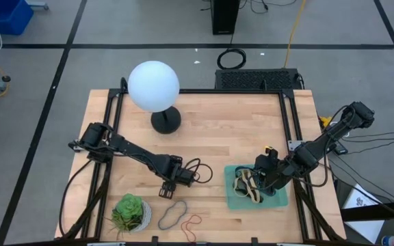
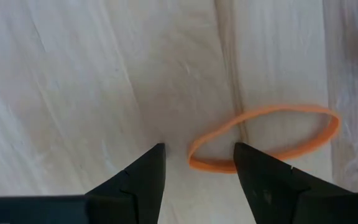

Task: Pick and place rubber bands into bin
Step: Put the orange rubber band into the green bin

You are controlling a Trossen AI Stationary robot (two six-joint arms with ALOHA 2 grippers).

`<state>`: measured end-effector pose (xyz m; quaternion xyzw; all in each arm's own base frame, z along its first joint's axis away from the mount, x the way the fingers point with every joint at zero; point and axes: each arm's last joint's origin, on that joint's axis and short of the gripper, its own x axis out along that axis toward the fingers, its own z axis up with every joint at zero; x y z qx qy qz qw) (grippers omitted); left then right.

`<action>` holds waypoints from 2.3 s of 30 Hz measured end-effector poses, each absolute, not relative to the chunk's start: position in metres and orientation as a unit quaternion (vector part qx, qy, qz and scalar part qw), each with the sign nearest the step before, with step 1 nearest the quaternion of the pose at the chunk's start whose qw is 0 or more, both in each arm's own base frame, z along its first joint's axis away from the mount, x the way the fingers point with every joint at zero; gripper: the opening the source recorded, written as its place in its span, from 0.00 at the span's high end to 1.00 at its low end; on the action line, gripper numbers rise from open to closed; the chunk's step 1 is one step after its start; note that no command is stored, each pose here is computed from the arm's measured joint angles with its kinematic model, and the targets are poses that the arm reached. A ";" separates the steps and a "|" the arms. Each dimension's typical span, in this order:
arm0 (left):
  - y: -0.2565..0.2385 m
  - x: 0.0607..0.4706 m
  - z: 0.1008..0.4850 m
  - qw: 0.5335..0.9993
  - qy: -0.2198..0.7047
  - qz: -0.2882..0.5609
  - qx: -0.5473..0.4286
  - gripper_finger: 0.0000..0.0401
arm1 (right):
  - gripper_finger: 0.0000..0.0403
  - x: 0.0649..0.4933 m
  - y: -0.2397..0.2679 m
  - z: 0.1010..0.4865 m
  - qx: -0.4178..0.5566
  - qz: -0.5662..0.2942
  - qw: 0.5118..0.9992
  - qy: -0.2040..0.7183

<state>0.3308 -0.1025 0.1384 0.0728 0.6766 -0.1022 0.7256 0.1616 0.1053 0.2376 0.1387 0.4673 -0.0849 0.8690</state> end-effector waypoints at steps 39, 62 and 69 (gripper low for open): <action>-0.082 0.307 0.241 0.836 0.546 -0.047 0.004 0.99 | 0.61 0.161 0.105 0.242 0.140 -0.067 0.876 0.456; -0.072 0.331 0.313 0.969 0.231 -0.065 0.053 0.97 | 0.61 0.200 0.104 0.263 -0.017 0.041 0.993 0.113; -0.073 0.334 0.319 0.975 0.194 -0.072 0.083 0.99 | 0.61 0.227 0.096 0.253 -0.017 0.069 0.996 0.046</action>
